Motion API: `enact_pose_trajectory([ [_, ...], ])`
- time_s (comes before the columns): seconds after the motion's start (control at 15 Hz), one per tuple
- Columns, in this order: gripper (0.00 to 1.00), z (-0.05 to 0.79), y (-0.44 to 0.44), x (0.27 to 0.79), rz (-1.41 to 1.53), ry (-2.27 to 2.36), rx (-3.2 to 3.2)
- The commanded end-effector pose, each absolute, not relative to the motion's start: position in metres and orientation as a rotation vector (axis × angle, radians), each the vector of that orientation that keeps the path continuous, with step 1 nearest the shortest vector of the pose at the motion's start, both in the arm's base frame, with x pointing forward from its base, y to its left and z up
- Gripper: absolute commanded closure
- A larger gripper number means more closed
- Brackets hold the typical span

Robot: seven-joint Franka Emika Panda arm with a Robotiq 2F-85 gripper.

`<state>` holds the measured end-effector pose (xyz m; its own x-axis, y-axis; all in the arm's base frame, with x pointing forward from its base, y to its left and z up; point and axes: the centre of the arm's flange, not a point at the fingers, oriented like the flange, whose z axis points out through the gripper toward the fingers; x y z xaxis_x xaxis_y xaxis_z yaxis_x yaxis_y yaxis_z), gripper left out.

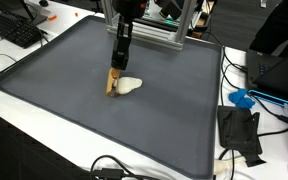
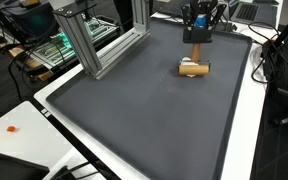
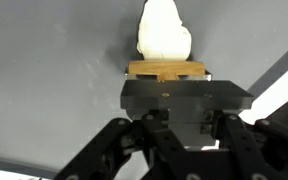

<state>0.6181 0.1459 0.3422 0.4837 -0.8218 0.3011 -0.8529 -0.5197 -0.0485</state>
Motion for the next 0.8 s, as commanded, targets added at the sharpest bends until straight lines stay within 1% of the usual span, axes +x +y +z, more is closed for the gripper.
enact_pose_trajectory([
  [0.0, 0.78, 0.322, 0.157, 0.615, 0.311, -1.411, 2.730],
  [0.73, 0.78, 0.310, 0.174, 0.603, 0.092, -1.145, 2.876],
])
